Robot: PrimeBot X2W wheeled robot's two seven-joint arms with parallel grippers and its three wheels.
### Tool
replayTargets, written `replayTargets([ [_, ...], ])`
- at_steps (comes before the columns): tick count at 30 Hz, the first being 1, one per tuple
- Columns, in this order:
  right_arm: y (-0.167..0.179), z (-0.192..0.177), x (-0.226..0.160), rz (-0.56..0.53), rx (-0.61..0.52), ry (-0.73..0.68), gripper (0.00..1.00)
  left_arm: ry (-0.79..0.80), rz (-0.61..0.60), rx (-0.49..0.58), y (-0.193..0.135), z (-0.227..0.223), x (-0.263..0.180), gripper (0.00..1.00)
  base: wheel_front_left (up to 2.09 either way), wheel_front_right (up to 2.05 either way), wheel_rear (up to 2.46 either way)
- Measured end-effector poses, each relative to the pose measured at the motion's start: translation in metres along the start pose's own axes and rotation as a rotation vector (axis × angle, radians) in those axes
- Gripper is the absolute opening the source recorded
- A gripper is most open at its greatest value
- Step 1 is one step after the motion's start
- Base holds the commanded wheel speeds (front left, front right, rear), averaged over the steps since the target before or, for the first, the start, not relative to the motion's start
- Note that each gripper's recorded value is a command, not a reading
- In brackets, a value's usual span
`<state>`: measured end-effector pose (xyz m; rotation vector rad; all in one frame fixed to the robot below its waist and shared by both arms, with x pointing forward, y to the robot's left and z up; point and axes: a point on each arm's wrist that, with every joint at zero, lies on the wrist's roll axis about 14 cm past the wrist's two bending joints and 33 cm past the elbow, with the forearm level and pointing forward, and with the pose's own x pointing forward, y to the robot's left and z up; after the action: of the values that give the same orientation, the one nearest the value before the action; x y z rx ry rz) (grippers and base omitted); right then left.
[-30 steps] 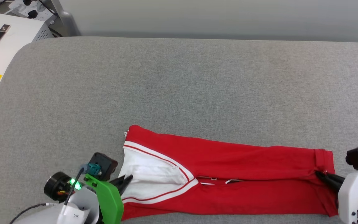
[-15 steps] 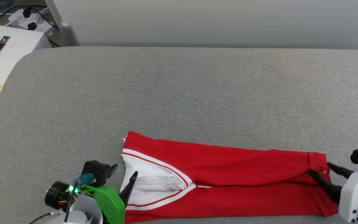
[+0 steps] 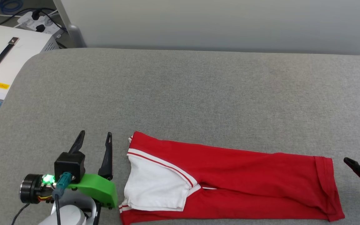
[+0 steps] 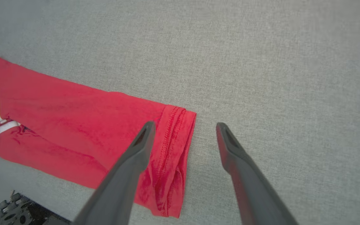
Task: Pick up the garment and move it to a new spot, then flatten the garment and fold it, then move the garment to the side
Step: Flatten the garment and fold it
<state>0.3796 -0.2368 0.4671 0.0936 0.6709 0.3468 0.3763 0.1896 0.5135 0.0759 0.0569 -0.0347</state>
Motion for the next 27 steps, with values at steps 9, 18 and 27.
replayTargets([
  [9,0.001,-0.051,0.027,0.007,0.114,0.2,1.0,-0.073,0.121,0.0,0.018,0.004,-0.004,1.0,0.0,0.0,0.0],
  [18,0.028,-0.086,0.064,0.084,0.121,0.342,1.0,-0.063,0.162,-0.008,0.024,-0.013,-0.004,1.0,0.0,0.0,0.0],
  [27,0.039,-0.098,0.074,0.12,0.073,0.395,1.0,-0.07,0.174,-0.009,0.023,-0.018,-0.003,1.0,0.0,0.0,0.0],
])
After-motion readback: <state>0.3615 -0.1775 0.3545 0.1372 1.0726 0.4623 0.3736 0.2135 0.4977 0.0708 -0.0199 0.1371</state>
